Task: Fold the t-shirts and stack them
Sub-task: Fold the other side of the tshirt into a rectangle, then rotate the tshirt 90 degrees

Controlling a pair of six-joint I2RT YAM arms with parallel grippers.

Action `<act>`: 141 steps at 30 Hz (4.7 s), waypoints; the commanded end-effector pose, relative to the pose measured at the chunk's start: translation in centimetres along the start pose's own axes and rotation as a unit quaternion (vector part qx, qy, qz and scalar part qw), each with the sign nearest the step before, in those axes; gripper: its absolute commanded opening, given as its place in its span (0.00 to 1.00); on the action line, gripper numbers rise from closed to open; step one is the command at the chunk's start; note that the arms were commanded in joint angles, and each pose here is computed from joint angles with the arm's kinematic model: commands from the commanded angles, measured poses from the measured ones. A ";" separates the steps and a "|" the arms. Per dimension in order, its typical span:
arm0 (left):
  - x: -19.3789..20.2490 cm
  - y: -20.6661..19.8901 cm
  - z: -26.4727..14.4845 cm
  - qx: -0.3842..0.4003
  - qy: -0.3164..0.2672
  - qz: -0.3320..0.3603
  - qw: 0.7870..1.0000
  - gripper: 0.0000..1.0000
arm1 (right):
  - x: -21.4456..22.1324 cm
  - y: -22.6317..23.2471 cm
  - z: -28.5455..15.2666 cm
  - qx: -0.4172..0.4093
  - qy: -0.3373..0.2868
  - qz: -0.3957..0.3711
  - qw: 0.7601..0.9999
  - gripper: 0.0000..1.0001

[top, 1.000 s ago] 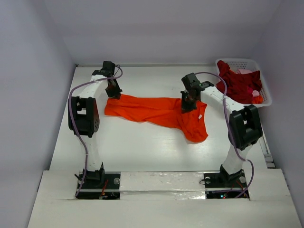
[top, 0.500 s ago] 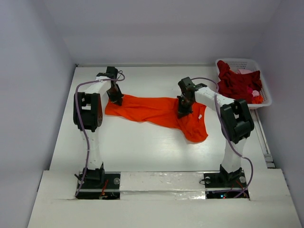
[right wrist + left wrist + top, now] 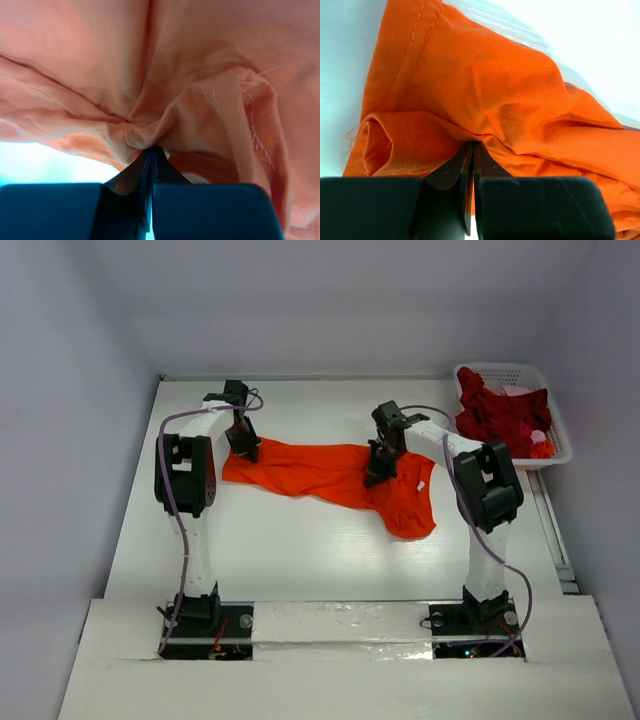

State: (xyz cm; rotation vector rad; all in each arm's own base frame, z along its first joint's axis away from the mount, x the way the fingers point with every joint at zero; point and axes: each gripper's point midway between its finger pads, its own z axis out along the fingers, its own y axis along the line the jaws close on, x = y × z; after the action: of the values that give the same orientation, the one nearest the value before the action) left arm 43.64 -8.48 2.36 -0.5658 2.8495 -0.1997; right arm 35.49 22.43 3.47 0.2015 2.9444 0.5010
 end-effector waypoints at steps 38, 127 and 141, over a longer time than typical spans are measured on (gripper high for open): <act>5.5 3.1 1.5 -0.021 0.082 -0.025 0.996 0.00 | -13.8 -2.8 -11.5 0.065 -0.200 0.037 0.977 0.00; 18.3 2.1 -1.2 -0.013 0.158 0.021 0.987 0.00 | -9.7 -1.9 -1.3 0.131 -0.068 -0.031 0.989 0.00; 20.2 3.6 -3.3 -0.021 0.161 0.025 0.986 0.00 | -12.0 -0.1 -0.4 0.110 -0.073 -0.034 0.991 0.00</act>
State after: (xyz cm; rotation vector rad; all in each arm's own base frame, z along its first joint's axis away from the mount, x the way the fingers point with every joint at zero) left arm 26.25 -14.44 1.71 -0.5044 3.1054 -0.3781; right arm 46.17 19.68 3.86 0.1655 2.8725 0.1078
